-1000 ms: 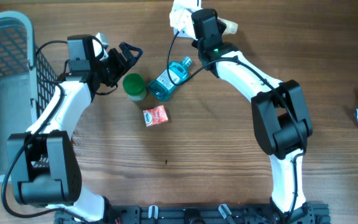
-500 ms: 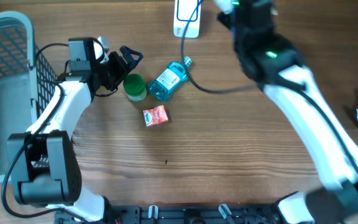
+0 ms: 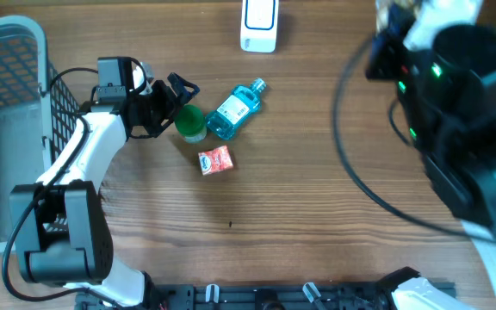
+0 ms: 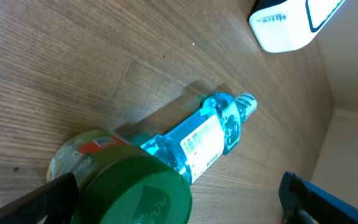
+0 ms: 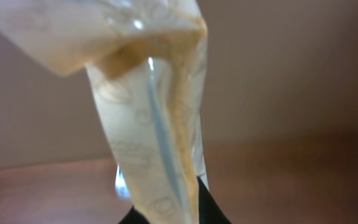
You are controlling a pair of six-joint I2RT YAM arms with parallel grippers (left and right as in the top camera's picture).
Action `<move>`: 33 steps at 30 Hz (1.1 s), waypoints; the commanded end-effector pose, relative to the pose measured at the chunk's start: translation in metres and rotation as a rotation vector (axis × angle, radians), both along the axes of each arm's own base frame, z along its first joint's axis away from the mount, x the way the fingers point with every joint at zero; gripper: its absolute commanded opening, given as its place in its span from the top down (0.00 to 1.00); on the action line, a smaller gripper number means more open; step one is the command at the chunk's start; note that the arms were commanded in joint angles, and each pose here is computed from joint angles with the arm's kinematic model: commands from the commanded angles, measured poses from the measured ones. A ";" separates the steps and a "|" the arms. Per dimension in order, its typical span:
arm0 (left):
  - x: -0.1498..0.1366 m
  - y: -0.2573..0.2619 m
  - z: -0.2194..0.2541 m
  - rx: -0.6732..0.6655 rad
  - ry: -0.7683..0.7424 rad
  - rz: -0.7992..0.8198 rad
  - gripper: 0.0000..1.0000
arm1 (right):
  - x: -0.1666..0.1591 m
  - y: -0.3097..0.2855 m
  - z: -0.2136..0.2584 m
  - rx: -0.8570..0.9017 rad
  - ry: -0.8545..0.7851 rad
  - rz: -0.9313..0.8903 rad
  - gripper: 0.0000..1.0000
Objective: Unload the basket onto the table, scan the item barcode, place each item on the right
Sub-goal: 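Carry the snack bag to the right edge and release it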
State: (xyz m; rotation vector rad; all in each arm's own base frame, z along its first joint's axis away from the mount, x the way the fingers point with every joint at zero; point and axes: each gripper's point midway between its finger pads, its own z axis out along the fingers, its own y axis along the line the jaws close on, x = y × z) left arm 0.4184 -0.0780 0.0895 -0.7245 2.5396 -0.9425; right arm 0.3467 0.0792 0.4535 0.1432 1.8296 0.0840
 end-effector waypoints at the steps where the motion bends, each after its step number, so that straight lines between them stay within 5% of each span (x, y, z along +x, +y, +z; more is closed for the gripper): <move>1: 0.002 -0.001 0.013 -0.025 -0.027 -0.015 0.00 | -0.040 -0.030 0.010 0.223 -0.006 -0.111 0.95; 5: 0.000 -0.004 0.014 -0.042 -0.021 -0.026 0.00 | -0.080 -0.060 -0.007 0.238 0.065 -0.220 0.95; 10: -0.006 -0.010 0.013 -0.063 0.002 -0.045 0.00 | -0.171 -0.152 -0.063 0.295 0.155 -0.803 0.95; 13: -0.007 -0.018 0.013 -0.063 -0.003 -0.063 0.00 | -0.173 -0.159 -0.085 0.323 0.140 -0.884 0.95; 18: -0.013 -0.036 0.013 -0.067 0.004 -0.109 0.00 | -0.157 -0.156 -0.139 0.313 0.188 -0.982 0.95; 24: -0.018 -0.054 0.013 -0.066 0.005 -0.154 0.00 | -0.126 -0.168 -0.176 0.065 0.236 -1.110 0.95; 29: -0.020 -0.058 0.013 -0.066 0.005 -0.164 0.00 | -0.087 -0.207 -0.208 -0.075 0.388 -1.201 0.95; 33: -0.020 -0.058 0.013 -0.066 0.005 -0.164 0.00 | -0.062 -0.259 -0.252 -0.023 0.528 -1.244 0.95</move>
